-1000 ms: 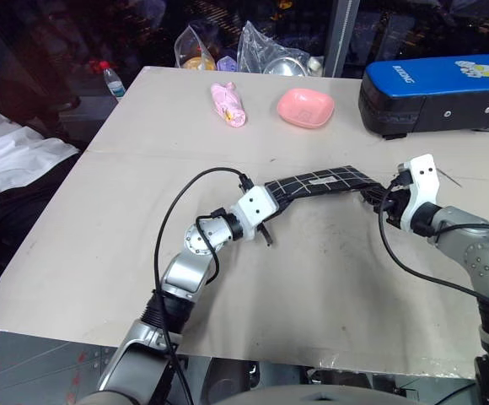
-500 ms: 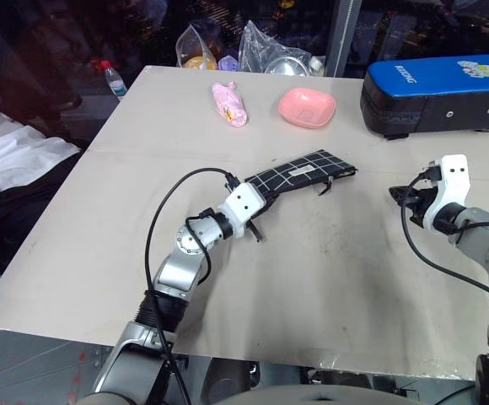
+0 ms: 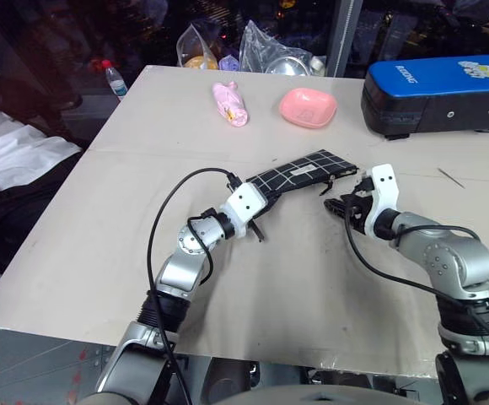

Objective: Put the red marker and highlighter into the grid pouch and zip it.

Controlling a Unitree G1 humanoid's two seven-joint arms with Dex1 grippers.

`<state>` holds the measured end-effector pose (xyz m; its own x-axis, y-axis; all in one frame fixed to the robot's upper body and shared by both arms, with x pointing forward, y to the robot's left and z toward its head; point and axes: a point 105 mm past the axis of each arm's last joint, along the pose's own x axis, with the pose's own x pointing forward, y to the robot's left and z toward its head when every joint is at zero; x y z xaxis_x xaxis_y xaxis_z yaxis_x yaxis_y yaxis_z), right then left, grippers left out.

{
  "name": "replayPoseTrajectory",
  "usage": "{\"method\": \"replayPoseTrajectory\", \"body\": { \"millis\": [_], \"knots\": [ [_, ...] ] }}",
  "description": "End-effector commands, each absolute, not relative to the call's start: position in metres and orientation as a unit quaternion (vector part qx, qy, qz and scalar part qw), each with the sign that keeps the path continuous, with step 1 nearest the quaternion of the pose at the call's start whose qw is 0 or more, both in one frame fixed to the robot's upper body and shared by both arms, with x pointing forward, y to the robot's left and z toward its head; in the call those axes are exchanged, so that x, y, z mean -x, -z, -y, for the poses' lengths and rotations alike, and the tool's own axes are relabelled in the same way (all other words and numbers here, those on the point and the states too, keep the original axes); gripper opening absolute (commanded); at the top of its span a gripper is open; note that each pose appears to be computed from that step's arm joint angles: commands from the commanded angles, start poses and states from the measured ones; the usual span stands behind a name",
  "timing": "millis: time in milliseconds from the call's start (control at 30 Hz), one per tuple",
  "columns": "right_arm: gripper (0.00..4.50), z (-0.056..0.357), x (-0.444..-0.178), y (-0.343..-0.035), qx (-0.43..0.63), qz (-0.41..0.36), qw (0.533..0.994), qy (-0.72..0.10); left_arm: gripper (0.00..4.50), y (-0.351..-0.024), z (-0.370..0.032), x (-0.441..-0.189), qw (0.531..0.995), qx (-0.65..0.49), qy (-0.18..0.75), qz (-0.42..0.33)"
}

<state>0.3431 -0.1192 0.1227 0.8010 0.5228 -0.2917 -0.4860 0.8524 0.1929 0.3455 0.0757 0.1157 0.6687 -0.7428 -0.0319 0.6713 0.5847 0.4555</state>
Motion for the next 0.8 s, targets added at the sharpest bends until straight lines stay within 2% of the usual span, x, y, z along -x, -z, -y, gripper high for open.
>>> {"method": "replayPoseTrajectory", "body": {
  "millis": [33,500,533,567,600,633,667,800],
  "knots": [
    [2.21,0.112,-0.354,-0.137,-0.051,-0.132,0.953,-0.267,0.0,-0.131,-0.071,-0.343,0.882,-0.223,0.4,0.11],
    [2.21,0.101,-0.379,-0.142,-0.069,-0.094,0.962,-0.246,0.0,-0.13,-0.07,-0.341,0.883,-0.221,0.4,0.107],
    [1.67,0.103,-0.38,-0.142,-0.068,-0.091,0.964,-0.241,0.0,-0.13,-0.071,-0.341,0.883,-0.221,0.4,0.106],
    [1.38,0.105,-0.381,-0.142,-0.066,-0.089,0.965,-0.237,0.0,-0.129,-0.071,-0.341,0.883,-0.221,0.399,0.106],
    [0.89,0.106,-0.381,-0.141,-0.063,-0.089,0.966,-0.235,0.0,-0.129,-0.071,-0.341,0.884,-0.221,0.399,0.105],
    [0.2,0.107,-0.381,-0.141,-0.062,-0.089,0.966,-0.234,0.0,-0.128,-0.071,-0.341,0.884,-0.221,0.399,0.105],
    [0.09,0.109,-0.381,-0.141,-0.06,-0.088,0.967,-0.231,0.0,-0.128,-0.071,-0.34,0.884,-0.221,0.399,0.104],
    [0.09,0.118,-0.381,-0.142,-0.053,-0.086,0.972,-0.213,0.0,-0.127,-0.071,-0.34,0.884,-0.22,0.399,0.103]
  ]
}}
